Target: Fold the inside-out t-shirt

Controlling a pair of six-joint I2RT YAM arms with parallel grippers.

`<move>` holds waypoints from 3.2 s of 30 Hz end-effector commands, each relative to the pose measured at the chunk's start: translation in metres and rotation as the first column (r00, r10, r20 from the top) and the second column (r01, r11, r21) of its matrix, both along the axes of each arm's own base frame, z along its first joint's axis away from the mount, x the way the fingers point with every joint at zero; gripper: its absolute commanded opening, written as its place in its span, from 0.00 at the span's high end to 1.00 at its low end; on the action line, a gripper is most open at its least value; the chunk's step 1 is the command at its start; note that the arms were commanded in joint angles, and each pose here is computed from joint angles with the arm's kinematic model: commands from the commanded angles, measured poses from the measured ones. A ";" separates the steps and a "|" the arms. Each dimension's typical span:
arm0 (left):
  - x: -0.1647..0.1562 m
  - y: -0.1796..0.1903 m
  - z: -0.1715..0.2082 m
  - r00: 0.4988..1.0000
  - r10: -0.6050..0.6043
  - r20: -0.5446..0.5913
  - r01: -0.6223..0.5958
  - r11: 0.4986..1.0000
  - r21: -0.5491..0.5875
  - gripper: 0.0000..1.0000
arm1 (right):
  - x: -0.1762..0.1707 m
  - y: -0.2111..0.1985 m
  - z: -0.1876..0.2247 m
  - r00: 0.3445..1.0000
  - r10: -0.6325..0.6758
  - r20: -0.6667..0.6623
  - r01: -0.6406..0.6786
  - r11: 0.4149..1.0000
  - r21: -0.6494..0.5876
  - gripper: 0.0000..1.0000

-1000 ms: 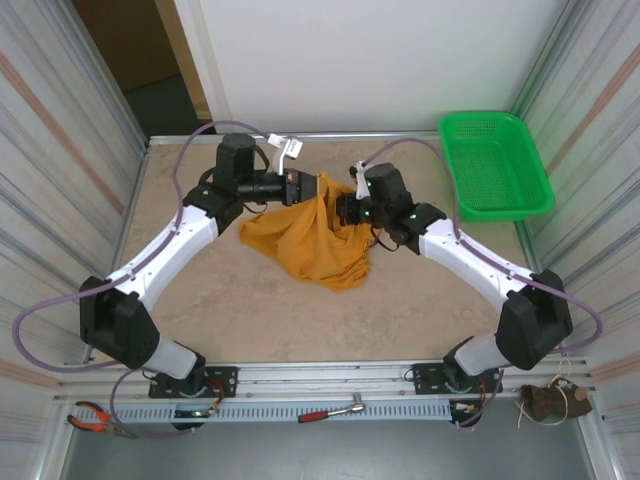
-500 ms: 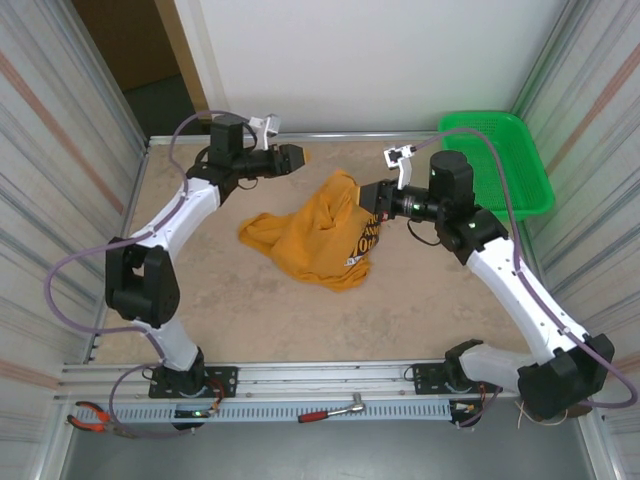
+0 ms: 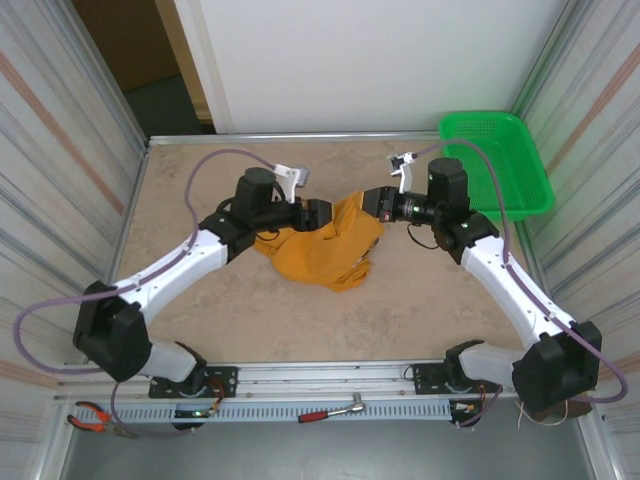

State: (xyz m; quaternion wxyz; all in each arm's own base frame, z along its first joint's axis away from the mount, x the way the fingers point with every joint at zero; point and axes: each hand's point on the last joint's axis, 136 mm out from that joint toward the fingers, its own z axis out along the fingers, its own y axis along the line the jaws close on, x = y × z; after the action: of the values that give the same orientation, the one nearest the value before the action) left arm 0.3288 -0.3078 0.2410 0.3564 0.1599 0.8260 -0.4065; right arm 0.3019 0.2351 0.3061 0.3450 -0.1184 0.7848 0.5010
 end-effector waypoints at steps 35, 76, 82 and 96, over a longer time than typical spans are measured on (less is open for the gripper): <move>-0.016 0.008 0.088 0.909 -0.396 0.125 0.412 0.817 -0.403 1.00 | 0.058 -0.060 -0.124 0.906 -0.383 -0.182 0.340 0.912 -0.231 0.55; 0.018 0.013 0.045 0.948 -0.318 -0.003 0.291 0.873 -0.392 0.83 | 0.005 -0.001 0.027 0.990 -0.114 0.088 0.112 0.993 0.024 1.00; 0.027 0.024 0.038 0.976 -0.218 -0.018 0.197 0.913 -0.357 0.45 | 0.009 0.001 0.030 0.992 -0.118 0.051 0.113 0.989 0.098 1.00; -0.019 0.000 0.060 0.937 -0.248 0.245 0.244 0.969 0.047 0.36 | 0.009 0.012 0.008 0.999 -0.045 0.019 0.043 0.996 0.081 1.00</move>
State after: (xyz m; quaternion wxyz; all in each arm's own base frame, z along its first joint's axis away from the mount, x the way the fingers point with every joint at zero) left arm 0.3086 -0.3073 0.3225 0.4050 0.2760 0.7344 -0.4696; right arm 0.3127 0.2428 0.3095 0.3679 -0.0732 0.7737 0.5105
